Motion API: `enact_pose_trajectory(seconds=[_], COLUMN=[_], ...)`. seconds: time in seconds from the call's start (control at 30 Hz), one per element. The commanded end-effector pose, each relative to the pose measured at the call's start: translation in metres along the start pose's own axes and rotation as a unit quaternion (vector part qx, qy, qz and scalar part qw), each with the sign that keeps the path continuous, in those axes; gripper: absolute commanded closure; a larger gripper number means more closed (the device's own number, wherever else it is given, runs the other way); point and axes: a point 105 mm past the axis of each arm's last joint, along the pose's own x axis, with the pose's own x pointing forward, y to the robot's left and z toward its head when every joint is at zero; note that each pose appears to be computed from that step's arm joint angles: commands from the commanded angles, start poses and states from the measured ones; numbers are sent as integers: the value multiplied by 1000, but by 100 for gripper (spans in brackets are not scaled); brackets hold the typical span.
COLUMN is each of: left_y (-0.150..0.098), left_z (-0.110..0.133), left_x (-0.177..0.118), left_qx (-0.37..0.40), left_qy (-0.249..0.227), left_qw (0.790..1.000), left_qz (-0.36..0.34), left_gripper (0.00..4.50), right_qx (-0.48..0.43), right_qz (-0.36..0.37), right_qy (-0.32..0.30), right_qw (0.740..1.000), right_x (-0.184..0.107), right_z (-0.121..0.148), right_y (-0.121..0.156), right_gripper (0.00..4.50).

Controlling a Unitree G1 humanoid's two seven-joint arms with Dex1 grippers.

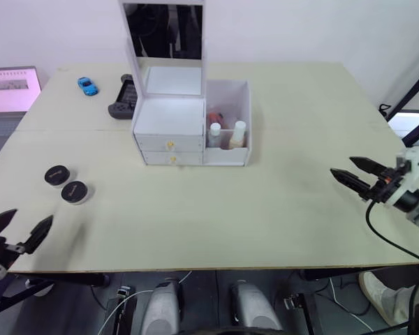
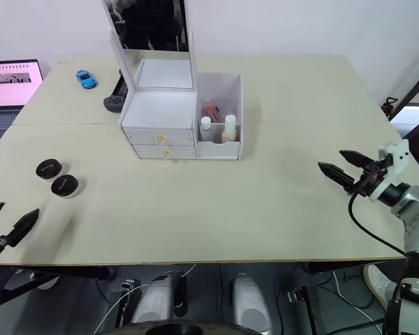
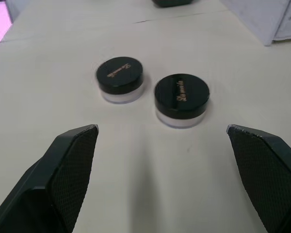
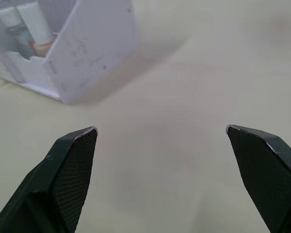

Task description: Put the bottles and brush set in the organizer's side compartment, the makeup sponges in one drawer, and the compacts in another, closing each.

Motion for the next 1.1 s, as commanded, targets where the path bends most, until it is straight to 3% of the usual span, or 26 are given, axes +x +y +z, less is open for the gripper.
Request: enact_pose_trajectory(seconds=[0.03,0.13,0.3,0.53,0.73,0.83,0.93,1.1], left_y=[-56,-88,-127,-172,-203,-221,-224,-218], left_z=[28,37,34,28,31,36,39,52], left_x=[36,58,95,137,166,173,178,186], left_qx=[11,10,-27,-47,-67,-70,-66,-45], left_qy=[-55,-71,-85,-100,-112,-120,-125,-153], left_qw=[995,993,992,991,987,983,983,984], left_qz=[-77,-98,-89,-76,-90,-121,-114,-84], left_gripper=[3,3,3,3,3,82,228,228], right_qx=[-69,-95,-141,-183,-198,-195,-196,-202], right_qz=[116,181,210,219,202,198,201,188], right_qy=[-27,-13,-5,-7,4,5,9,23], right_qw=[990,979,967,958,959,961,960,961], right_x=[28,39,59,75,73,72,70,69], right_z=[52,65,86,111,113,113,111,107], right_y=[54,90,123,149,148,148,150,145], right_gripper=[0,0,0,0,0,0,0,0])
